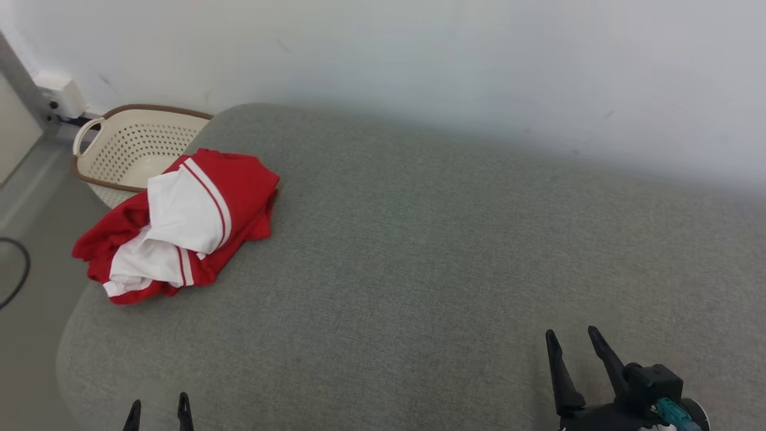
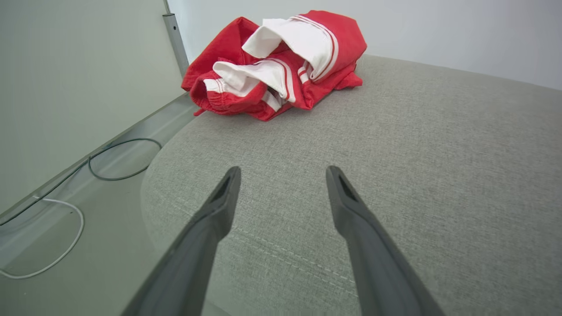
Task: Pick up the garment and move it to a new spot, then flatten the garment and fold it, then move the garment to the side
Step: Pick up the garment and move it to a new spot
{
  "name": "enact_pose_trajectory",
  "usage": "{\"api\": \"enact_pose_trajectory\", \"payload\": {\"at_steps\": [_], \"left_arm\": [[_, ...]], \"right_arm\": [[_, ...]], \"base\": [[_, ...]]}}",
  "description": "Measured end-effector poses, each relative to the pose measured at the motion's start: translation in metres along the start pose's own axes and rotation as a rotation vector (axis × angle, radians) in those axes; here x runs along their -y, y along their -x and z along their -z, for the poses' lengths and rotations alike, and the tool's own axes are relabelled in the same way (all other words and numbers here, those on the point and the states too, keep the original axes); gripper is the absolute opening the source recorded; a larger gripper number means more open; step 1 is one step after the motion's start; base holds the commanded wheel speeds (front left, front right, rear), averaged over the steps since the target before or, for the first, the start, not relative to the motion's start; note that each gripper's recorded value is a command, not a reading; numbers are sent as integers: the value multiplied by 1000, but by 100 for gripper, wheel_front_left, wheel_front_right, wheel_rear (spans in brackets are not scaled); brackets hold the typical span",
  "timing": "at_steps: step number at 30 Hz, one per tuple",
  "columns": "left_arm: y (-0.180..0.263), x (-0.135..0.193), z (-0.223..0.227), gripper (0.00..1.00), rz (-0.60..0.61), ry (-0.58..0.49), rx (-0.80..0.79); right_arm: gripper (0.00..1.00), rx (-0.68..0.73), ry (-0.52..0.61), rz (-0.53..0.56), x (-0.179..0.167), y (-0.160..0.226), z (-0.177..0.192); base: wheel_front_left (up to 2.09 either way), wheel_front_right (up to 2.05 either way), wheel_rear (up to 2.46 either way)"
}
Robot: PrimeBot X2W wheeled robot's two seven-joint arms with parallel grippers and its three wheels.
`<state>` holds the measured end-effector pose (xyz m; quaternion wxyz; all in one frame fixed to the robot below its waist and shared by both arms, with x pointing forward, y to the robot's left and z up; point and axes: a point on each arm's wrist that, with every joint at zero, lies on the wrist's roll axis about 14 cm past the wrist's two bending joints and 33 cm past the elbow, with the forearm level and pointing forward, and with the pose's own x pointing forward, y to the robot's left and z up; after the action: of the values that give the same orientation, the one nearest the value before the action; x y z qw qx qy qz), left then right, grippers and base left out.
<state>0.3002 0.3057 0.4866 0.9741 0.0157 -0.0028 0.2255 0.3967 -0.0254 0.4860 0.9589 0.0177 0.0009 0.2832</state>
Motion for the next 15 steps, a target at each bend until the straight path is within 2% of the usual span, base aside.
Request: {"api": "enact_pose_trajectory", "payload": {"at_steps": [8,15], "left_arm": [[11,-29,3,100,-81,14,-10],[18,-42,6,100,-110,32,-25]], "right_arm": [[100,-12,-16,-75,-22,-20,5],[100,-17,-65,-97,-31,-29,8]], "base": [[0,0,0],[0,0,0]]}}
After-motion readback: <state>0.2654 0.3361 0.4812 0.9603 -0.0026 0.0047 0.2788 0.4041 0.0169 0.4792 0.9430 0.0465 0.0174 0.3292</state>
